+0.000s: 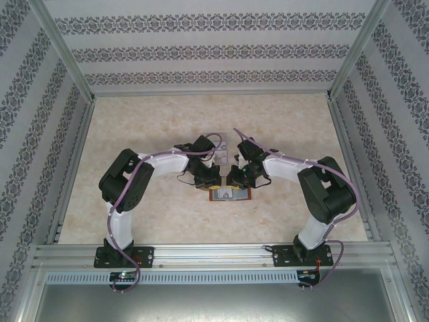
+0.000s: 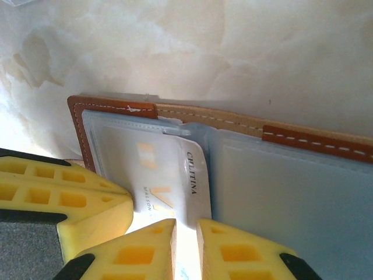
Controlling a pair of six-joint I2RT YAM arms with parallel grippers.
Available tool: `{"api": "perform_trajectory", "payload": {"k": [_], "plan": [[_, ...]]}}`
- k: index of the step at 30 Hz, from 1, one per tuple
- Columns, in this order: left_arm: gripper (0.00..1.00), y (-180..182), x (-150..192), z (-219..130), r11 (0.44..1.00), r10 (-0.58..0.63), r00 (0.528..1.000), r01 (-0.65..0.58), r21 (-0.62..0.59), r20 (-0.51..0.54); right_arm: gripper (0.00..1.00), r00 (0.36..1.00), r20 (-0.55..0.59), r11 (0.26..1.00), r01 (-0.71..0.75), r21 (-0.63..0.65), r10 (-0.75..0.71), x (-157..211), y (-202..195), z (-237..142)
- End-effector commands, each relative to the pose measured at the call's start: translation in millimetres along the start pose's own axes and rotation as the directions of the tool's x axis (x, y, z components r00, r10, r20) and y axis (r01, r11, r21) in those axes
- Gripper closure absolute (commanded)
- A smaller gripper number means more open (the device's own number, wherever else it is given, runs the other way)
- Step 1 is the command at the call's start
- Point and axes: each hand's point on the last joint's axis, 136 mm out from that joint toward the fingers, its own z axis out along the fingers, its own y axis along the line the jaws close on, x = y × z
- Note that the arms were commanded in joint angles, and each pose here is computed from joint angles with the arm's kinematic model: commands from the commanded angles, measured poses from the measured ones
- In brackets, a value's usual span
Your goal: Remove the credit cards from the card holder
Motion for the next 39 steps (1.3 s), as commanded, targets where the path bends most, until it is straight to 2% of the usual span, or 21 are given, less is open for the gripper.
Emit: {"api": "perform_trajectory", "payload": {"k": [1,7,14,35,39], "plan": [[0.99,8,5,4,0.999,0.008,1.000,-0.008,-0.043,-0.009,0.81,0.999,0.034,1.000,-0.001,0.020,0.000,-5,-1,-14],[0.99,17,9,0,0.996,0.009,1.000,-0.010,-0.088,-0.008,0.80,0.999,0.050,1.000,0.002,-0.021,-0.001,-7,6,-22],[0.99,15,7,0,0.996,0.012,1.000,-0.012,-0.087,-0.007,0.79,1.000,-0.013,0.998,0.024,-0.054,-0.025,-4,3,-8],[0.99,15,6,-1,0.996,0.011,1.000,-0.011,-0.093,-0.007,0.78,0.998,-0.066,0.998,0.021,-0.063,-0.025,4,-15,9],[0.99,14,5,-2,0.996,0.011,1.000,-0.011,-0.094,-0.004,0.79,0.997,-0.068,0.993,0.025,-0.117,-0.033,4,-7,9]]}}
